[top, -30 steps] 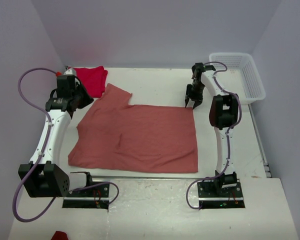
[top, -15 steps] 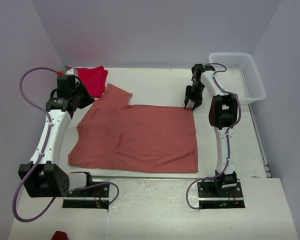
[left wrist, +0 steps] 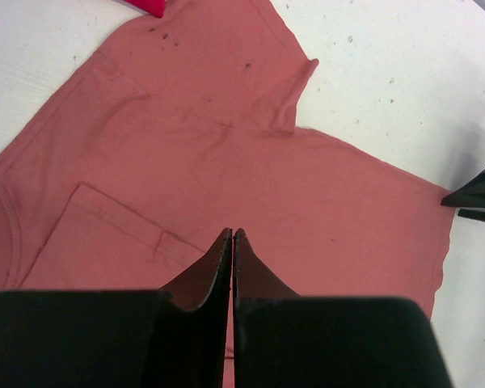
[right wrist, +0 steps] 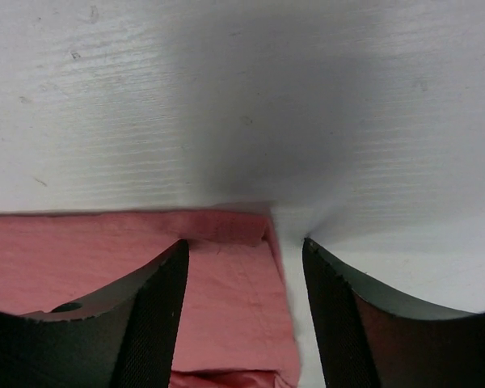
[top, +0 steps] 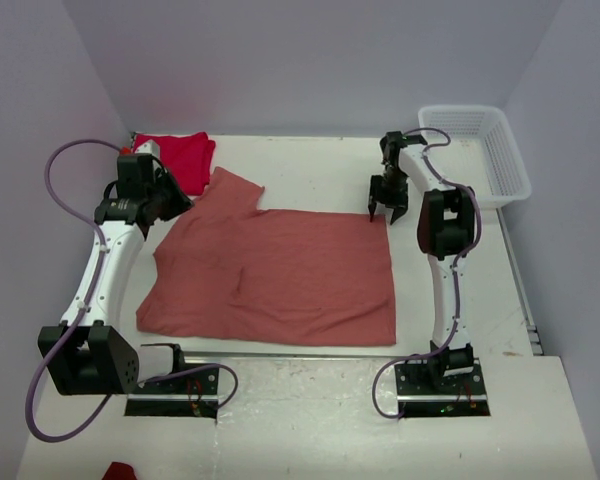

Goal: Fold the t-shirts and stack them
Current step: Grap the side of the flattened tshirt furthest away from the robot with both arms

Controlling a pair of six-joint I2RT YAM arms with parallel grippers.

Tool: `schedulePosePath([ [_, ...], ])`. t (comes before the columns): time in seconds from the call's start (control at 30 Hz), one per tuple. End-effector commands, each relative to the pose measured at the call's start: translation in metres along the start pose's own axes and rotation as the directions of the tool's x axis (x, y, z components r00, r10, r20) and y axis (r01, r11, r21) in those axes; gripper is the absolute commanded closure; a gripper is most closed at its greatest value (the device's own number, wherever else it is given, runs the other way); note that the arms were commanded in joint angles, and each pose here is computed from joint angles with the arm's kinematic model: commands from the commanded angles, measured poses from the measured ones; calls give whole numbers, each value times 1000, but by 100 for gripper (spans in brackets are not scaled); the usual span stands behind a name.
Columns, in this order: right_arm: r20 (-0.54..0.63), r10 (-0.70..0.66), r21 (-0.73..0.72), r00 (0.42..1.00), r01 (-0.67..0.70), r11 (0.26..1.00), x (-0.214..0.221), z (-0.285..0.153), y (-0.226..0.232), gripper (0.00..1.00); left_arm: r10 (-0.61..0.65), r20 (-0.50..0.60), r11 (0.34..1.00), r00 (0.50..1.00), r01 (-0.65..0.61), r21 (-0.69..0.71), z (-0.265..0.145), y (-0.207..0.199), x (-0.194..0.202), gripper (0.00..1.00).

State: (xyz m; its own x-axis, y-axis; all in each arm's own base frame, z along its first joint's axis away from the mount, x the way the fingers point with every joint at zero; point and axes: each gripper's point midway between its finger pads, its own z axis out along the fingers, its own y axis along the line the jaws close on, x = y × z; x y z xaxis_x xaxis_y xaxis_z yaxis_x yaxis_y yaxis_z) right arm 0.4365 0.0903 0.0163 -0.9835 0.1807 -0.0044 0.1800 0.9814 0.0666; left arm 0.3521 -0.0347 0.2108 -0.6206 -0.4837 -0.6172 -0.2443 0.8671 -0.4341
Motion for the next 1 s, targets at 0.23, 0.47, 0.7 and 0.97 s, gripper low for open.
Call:
schedulePosePath([
  [0.23,228,-243,219,943,194,956,-46,-40,-38,20,18,21,998,1000,-20,58,-3,-7,3,99],
  [0.47,184,-294,147,938,269,952,-37,-34,-21,20,24,18,997,1000,-25,74,-3,-11,2,98],
  [0.7,242,-263,124,934,239,963,-34,-37,-10,17,20,7,997,1000,-21,78,-2,-10,6,99],
  [0.97,226,-286,-30,931,300,953,-15,-36,28,25,25,16,997,1000,-26,79,-6,-11,4,98],
])
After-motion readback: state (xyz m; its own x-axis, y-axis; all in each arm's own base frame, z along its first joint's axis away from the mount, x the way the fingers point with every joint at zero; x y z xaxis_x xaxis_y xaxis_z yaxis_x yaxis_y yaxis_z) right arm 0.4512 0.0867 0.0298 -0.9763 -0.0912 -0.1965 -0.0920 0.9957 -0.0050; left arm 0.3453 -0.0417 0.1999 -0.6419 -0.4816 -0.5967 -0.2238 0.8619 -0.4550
